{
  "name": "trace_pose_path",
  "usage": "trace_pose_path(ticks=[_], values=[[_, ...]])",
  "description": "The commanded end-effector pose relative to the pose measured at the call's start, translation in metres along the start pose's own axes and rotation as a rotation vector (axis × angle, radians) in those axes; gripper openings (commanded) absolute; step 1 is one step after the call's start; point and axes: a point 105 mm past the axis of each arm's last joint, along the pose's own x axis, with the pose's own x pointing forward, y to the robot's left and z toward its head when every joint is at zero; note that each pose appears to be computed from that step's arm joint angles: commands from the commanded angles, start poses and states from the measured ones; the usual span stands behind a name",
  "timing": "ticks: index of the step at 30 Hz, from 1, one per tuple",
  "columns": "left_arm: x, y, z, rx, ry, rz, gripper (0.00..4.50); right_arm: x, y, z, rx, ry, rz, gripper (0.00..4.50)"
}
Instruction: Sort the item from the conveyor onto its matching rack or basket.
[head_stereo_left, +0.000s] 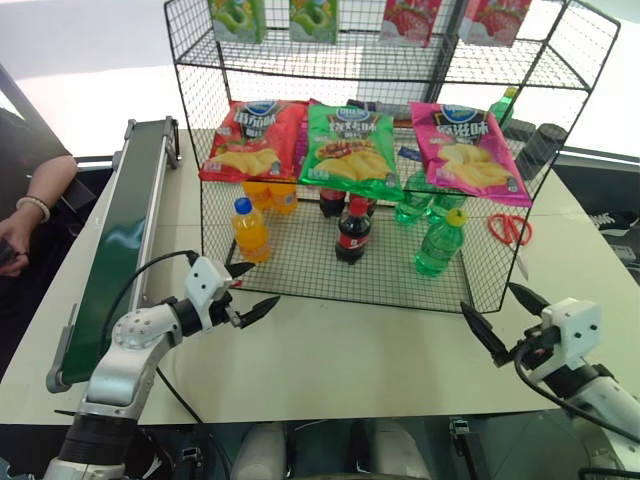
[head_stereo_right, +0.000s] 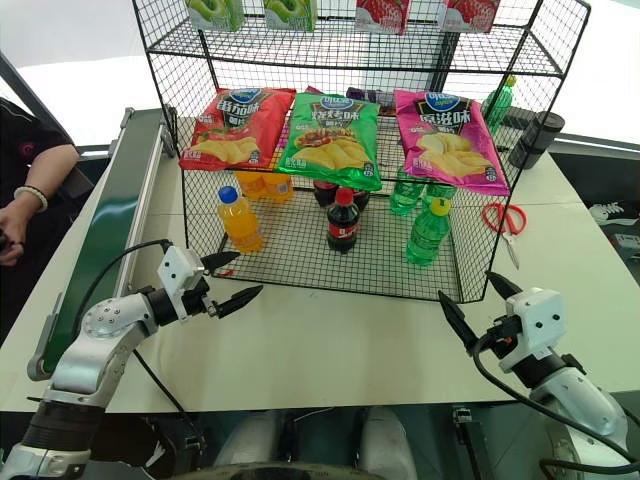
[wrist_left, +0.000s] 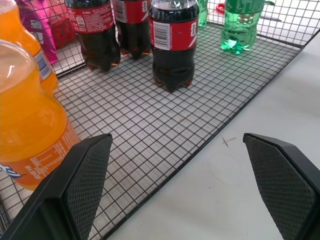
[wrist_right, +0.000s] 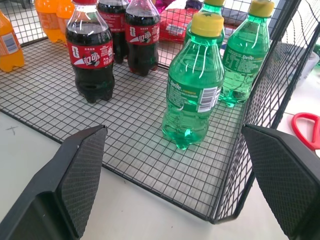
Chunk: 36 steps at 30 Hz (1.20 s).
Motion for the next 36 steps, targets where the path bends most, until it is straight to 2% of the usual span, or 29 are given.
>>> trace_pose_path(ticks=[1, 36], values=[[0.000, -0.002, 0.009, 0.029, -0.029, 0.004, 4.50, 0.001, -0.001, 0.005, -0.027, -0.018, 0.011, 4.48], [0.009, 0.000, 0.013, 0.032, -0.046, 0.008, 4.50, 0.013, 0.004, 0.005, -0.028, -0.044, 0.029, 4.48]])
